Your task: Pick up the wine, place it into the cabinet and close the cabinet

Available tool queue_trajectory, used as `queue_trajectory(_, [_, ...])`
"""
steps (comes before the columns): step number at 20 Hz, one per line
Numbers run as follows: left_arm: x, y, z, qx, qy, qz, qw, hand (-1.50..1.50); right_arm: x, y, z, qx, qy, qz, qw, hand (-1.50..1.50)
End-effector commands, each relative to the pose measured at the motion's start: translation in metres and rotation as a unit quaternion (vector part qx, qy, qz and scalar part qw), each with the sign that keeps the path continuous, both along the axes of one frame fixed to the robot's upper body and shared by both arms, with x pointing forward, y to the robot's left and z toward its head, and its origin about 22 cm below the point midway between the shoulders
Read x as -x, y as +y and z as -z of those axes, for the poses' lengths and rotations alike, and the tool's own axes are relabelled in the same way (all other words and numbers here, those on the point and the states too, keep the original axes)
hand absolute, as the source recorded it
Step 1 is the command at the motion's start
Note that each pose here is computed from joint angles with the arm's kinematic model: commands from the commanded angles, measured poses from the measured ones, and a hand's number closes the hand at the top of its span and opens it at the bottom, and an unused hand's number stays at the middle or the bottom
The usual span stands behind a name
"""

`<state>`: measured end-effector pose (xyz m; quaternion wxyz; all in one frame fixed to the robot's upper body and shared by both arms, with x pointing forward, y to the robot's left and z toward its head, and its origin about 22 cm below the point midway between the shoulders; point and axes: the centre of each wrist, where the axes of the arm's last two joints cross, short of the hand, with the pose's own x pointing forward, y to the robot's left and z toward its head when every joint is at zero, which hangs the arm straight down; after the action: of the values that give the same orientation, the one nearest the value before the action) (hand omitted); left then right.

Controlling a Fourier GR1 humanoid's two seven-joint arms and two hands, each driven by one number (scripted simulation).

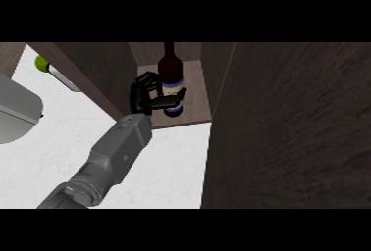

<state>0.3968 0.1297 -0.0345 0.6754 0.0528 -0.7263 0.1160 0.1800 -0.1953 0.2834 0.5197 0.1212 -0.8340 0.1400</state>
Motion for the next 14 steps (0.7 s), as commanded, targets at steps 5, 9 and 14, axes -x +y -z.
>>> queue_trajectory(5, [0.022,0.013,0.030,0.032,0.024,0.006,0.9992,1.50,0.011,0.001,0.001,-0.012,-0.009,-0.017,1.000,-1.50])
queue_trajectory(9, [0.034,0.020,0.045,0.019,0.036,-0.004,0.9991,1.50,0.002,-0.001,-0.004,-0.012,-0.002,-0.034,0.999,-1.50])
queue_trajectory(14, [0.032,0.019,0.044,0.013,0.038,-0.014,0.9991,1.50,-0.002,0.003,-0.003,-0.012,-0.004,-0.024,1.000,-1.50])
